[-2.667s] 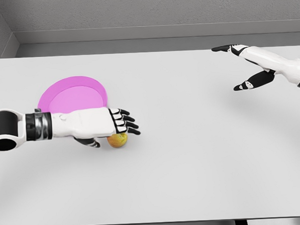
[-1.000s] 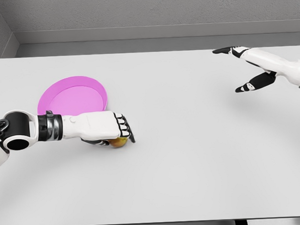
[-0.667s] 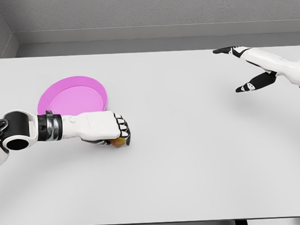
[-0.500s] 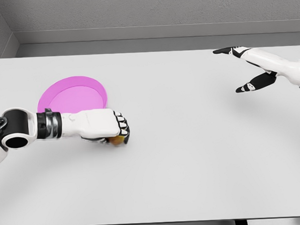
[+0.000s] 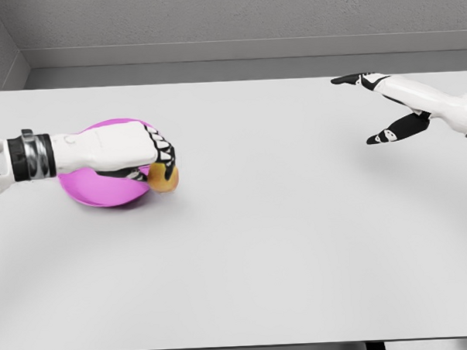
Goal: Put the apple on the plate with both arms
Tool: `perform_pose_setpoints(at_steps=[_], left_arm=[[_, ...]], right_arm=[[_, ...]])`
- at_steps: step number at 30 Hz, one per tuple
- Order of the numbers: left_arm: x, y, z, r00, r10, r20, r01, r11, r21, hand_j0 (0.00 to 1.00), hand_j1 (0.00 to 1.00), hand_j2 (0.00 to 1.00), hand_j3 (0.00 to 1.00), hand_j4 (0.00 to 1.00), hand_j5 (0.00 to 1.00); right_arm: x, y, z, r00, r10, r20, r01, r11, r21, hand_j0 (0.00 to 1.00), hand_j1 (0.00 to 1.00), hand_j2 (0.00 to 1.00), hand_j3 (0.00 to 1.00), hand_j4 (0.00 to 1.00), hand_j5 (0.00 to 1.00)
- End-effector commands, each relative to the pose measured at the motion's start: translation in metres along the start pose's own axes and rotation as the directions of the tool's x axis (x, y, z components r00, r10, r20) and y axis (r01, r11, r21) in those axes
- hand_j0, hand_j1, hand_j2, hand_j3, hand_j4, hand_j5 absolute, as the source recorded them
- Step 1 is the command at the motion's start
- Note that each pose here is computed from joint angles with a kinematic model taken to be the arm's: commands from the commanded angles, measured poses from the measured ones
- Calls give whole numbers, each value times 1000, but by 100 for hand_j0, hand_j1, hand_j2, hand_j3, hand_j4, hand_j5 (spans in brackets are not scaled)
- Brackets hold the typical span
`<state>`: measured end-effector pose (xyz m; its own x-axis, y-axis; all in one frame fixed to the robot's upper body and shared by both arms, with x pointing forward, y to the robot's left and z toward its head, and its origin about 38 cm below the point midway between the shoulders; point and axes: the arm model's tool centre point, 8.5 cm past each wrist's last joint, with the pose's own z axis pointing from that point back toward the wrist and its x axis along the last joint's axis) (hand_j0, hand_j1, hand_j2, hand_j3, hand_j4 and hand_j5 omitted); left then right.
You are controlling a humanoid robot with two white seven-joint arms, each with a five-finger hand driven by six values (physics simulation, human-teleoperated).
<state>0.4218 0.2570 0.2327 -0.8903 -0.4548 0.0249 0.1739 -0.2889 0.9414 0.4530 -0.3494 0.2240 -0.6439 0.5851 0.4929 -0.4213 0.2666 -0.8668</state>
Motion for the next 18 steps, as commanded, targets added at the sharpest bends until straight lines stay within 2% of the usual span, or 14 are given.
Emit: perform_pose_setpoints(at_steps=[1,5,6,7,8,12,14,16,18], left_arm=[[-37,-3,31,990,63,-126,-61,998,20,41,41,41,41,41,41],[-66,-5,56,968,102,-230,-94,995,46,42,42,42,42,42,42],[-67,-7,56,966,110,-233,-102,994,46,47,47,47,47,47,47],[-66,-9,51,967,122,-223,-112,992,57,83,83,83,83,83,83],[-63,-9,46,968,149,-202,-135,987,83,99,99,99,99,99,99],[-59,-6,39,971,156,-179,-140,985,96,100,100,100,100,100,100],[-52,4,34,980,131,-150,-116,988,106,100,100,100,100,100,100],[-31,17,13,992,102,-71,-92,987,133,100,100,100,100,100,100],[0,30,-20,996,73,46,-80,981,175,100,100,100,100,100,100]], right_arm=[[0,-1,0,1000,-6,1,6,1000,-5,100,100,100,100,100,100],[0,0,0,1000,-6,1,6,1000,-4,100,100,100,100,100,100],[0,0,0,1000,-6,1,6,1000,-4,100,100,100,100,100,100],[0,0,0,1000,-6,1,6,1000,-4,100,100,100,100,100,100],[0,0,0,1000,-8,1,8,1000,-3,100,100,100,100,100,100],[-1,4,1,1000,-13,-2,13,1000,1,100,100,100,100,100,100],[-1,4,1,1000,-15,-2,15,1000,2,100,100,100,100,100,100],[-1,4,1,1000,-15,-2,15,1000,2,100,100,100,100,100,100],[-1,4,1,1000,-15,-2,15,1000,2,100,100,100,100,100,100]])
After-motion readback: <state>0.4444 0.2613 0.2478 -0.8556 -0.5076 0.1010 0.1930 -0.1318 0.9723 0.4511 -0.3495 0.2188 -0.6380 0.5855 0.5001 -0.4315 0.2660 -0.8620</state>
